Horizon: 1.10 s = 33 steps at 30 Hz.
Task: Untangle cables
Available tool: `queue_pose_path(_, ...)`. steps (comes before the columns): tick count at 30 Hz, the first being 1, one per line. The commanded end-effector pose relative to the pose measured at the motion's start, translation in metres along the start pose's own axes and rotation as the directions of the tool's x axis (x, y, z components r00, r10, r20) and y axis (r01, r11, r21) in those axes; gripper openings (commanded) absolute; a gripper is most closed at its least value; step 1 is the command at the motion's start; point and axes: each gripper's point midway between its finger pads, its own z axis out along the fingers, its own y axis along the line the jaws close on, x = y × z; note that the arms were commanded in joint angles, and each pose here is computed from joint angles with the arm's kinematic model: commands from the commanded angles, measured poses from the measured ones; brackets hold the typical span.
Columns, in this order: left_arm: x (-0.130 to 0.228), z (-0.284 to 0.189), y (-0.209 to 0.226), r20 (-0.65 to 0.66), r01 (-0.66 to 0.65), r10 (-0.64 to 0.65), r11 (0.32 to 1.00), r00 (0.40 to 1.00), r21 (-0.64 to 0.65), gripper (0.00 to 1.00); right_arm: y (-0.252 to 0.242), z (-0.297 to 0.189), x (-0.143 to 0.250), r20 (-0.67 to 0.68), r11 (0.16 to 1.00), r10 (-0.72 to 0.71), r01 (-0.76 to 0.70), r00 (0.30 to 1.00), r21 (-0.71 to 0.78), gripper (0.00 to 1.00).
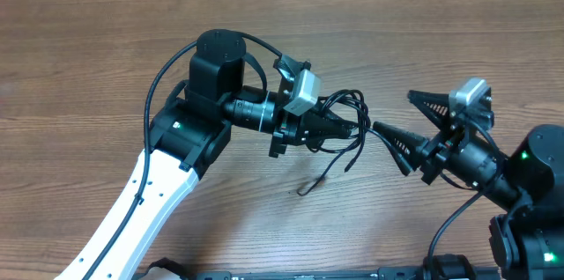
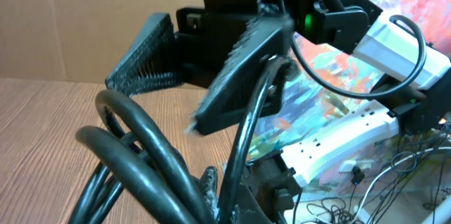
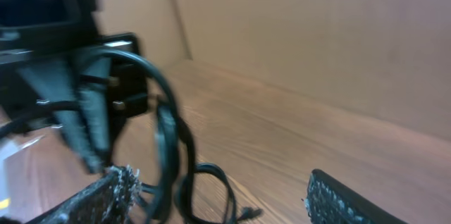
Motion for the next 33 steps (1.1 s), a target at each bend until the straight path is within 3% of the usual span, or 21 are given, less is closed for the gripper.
queue_pose_path(1, -0.007, 0.0, -0.019, 0.018, -0.052, 0.051, 0.995, 0.999, 0.084, 0.04, 0.026, -0.006, -0.02, 0.063, 0.99, -0.072, 0.079, 0.995, -0.118, 0.78)
queue_pose_path(21, -0.002, 0.04, -0.061, 0.005, -0.102, 0.104, 0.966, 0.995, 0.236, 0.04, 0.029, -0.005, -0.027, 0.091, 0.983, -0.099, 0.112, 0.991, -0.145, 0.7)
queue_pose_path(29, 0.004, 0.067, -0.081, -0.018, -0.111, 0.12, 0.956, 0.993, 0.271, 0.04, 0.009, 0.009, -0.024, 0.066, 0.992, -0.072, 0.079, 0.995, -0.103, 0.51)
queue_pose_path(33, 0.005, 0.067, -0.082, -0.022, -0.103, 0.113, 0.956, 0.993, 0.275, 0.04, -0.009, 0.009, -0.03, 0.082, 0.997, -0.077, 0.077, 0.994, 0.001, 0.51)
